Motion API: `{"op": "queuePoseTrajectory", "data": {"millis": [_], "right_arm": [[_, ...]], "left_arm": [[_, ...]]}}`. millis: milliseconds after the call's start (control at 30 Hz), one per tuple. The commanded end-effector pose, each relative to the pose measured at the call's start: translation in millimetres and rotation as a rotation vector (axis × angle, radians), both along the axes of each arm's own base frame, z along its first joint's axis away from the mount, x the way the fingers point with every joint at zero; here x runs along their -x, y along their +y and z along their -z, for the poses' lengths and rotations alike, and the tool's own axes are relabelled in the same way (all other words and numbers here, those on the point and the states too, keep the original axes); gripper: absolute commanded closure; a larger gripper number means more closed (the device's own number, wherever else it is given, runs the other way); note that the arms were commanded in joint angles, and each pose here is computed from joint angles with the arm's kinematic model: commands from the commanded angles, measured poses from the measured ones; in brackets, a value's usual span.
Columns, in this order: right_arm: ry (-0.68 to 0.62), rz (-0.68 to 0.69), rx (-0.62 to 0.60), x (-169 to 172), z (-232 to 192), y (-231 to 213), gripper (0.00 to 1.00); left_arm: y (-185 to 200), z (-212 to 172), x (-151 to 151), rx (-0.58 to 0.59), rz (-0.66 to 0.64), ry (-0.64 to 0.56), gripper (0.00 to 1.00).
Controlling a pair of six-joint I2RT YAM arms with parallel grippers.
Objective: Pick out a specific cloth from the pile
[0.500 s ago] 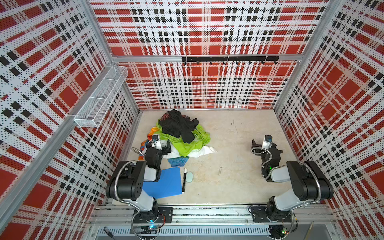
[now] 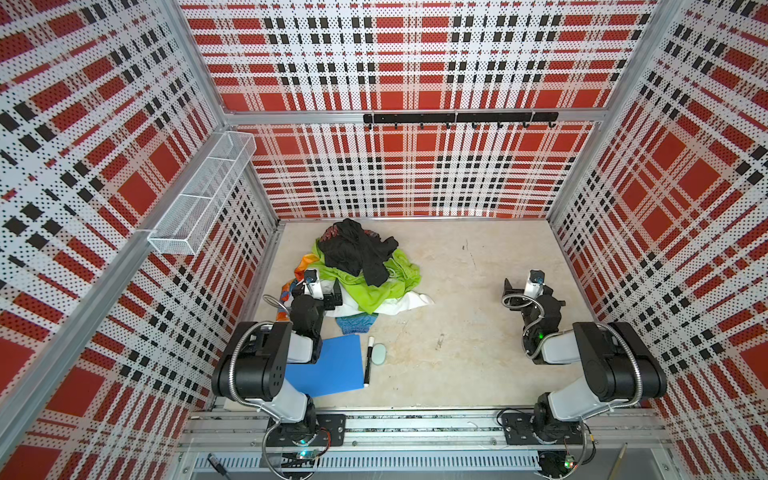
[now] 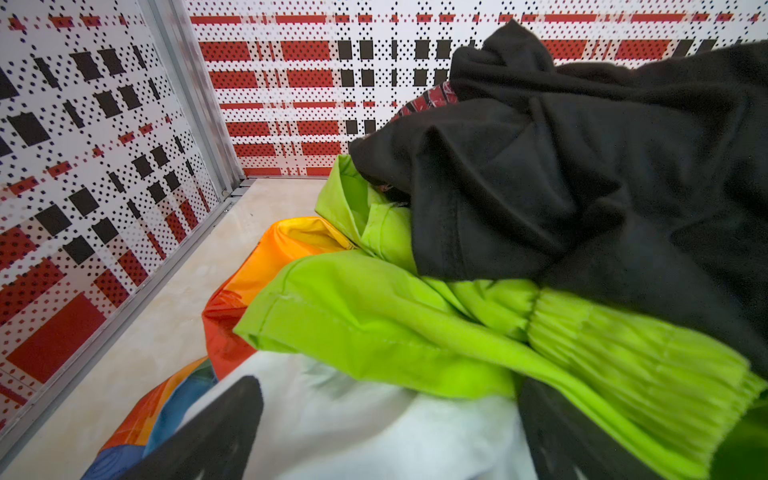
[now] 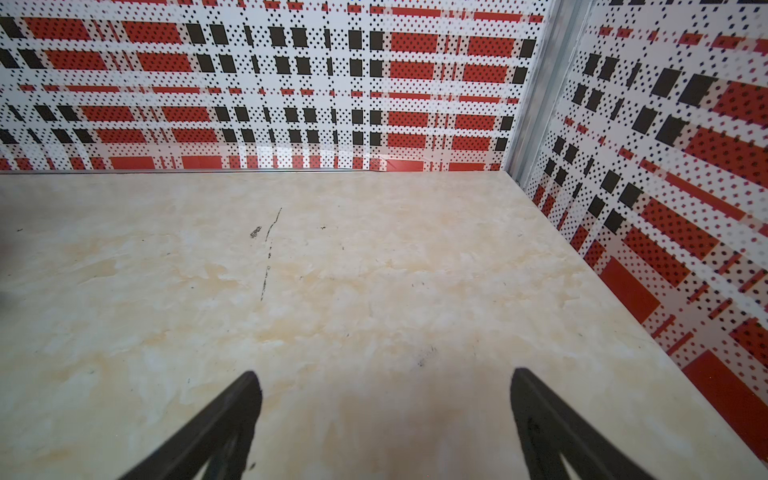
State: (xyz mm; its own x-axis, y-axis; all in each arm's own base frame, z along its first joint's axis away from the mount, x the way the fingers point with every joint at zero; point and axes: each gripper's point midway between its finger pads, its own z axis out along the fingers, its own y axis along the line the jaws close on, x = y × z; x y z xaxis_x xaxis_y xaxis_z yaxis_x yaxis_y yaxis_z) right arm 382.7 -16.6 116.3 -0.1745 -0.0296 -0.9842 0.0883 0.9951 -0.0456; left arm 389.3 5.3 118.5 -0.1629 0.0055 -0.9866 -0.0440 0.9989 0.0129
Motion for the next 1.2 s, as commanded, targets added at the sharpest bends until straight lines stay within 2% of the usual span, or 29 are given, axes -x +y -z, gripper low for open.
{"op": "queuePoseTrajectory", "data": {"millis": [0,1033,1167], "right_arm": [[-0.084,-0.006,-0.006,-5.6,-22.1,0.9,0.0],[-0.089,-0.003,-0.007,-4.3,-22.6,0.2,0.0],[-0.123,0.003,-0.007,2.7,-35.1,-0.8,0.0]], "left_arm": [[3.0,-13.8,-5.9,0.01,-0.006,-0.044,0.01],[3.3,-14.8,-5.4,0.017,-0.001,-0.049,0.01],[11.6,-28.1,8.9,0.026,-0.05,-0.11,0.01]]}}
